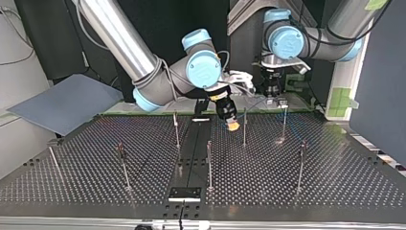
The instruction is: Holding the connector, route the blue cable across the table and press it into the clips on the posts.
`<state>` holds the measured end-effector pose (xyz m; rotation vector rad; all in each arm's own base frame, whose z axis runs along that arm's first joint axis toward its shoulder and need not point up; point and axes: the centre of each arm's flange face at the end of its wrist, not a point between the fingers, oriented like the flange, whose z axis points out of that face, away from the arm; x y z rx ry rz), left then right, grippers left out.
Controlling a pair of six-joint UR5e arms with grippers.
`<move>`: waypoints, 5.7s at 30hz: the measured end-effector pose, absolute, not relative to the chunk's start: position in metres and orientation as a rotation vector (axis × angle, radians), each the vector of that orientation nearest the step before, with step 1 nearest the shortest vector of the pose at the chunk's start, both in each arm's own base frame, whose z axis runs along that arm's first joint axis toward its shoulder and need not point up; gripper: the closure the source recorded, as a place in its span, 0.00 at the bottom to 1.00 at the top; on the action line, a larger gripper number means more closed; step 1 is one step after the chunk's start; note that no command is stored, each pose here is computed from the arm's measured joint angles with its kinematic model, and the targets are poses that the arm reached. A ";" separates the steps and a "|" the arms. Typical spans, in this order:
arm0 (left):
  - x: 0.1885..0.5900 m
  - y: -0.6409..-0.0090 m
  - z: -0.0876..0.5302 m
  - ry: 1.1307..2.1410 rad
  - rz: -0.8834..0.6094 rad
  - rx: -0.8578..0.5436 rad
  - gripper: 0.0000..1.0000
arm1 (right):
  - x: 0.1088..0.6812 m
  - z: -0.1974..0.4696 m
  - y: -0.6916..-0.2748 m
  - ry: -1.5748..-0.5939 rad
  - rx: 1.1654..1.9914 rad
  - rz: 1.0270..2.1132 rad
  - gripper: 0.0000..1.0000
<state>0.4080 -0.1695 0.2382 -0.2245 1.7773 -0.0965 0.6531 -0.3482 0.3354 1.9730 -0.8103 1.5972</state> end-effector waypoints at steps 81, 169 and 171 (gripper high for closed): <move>0.476 -0.173 0.135 1.666 -0.264 -0.236 1.00 | 0.605 0.184 -0.378 -0.849 2.137 1.539 1.00; 0.578 -0.116 0.152 1.621 -0.230 -0.257 0.38 | 0.602 0.207 -0.481 -0.812 1.915 1.648 1.00; 0.576 -0.116 0.151 1.632 -0.214 -0.259 0.25 | 0.600 0.206 -0.482 -0.828 1.909 1.631 1.00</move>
